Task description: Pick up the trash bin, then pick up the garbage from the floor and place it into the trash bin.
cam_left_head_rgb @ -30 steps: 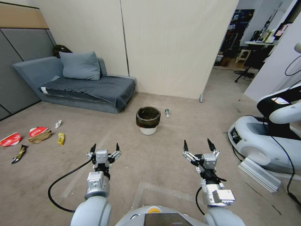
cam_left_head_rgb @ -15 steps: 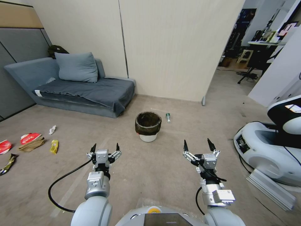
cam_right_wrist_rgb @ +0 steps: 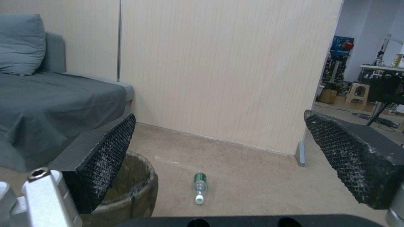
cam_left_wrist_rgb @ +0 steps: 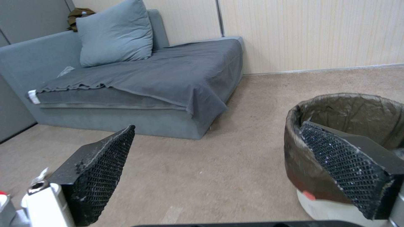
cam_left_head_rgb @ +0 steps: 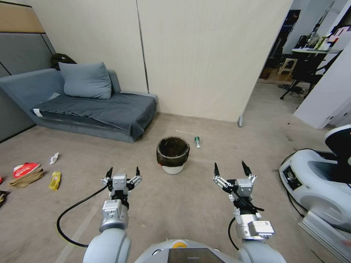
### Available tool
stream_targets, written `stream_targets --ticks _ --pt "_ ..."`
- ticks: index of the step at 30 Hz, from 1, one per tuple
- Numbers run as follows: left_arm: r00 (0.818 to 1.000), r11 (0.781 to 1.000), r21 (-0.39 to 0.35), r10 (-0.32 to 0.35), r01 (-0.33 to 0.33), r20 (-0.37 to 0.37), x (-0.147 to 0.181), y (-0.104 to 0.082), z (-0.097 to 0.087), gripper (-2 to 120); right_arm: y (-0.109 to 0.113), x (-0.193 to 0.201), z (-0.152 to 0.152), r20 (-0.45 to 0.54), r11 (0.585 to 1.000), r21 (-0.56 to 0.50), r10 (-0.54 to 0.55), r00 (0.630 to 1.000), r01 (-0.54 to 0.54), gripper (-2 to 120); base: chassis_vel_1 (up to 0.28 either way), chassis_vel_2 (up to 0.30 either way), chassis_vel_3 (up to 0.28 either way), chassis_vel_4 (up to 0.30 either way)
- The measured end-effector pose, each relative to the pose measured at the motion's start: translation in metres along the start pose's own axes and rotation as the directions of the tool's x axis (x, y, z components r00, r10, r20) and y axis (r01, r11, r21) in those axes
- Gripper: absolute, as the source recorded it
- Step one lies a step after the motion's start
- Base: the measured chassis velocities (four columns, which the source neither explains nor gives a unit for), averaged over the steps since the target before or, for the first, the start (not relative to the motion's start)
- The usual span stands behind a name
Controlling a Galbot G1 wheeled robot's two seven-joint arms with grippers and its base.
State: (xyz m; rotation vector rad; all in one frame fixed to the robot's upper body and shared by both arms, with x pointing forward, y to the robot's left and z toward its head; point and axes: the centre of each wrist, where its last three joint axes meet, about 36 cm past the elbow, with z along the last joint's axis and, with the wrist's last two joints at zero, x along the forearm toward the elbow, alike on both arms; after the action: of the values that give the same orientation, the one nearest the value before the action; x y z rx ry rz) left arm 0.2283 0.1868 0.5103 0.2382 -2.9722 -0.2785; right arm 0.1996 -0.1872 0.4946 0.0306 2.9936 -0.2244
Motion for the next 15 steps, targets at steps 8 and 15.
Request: stream_targets --ticks 8,15 --pt "1.0 1.0 -0.001 0.006 -0.006 0.001 0.0001 -0.0003 -0.0001 100 0.0 0.0 0.0 0.001 1.0 0.0 0.0 1.0 0.0 100 -0.151 0.149 0.143 -0.138" --pt "1.0 1.0 -0.004 0.008 -0.008 0.001 0.0001 0.0 0.0001 100 0.0 0.0001 0.0 0.001 1.0 -0.001 -0.001 1.0 0.001 100 -0.147 0.162 0.136 -0.161"
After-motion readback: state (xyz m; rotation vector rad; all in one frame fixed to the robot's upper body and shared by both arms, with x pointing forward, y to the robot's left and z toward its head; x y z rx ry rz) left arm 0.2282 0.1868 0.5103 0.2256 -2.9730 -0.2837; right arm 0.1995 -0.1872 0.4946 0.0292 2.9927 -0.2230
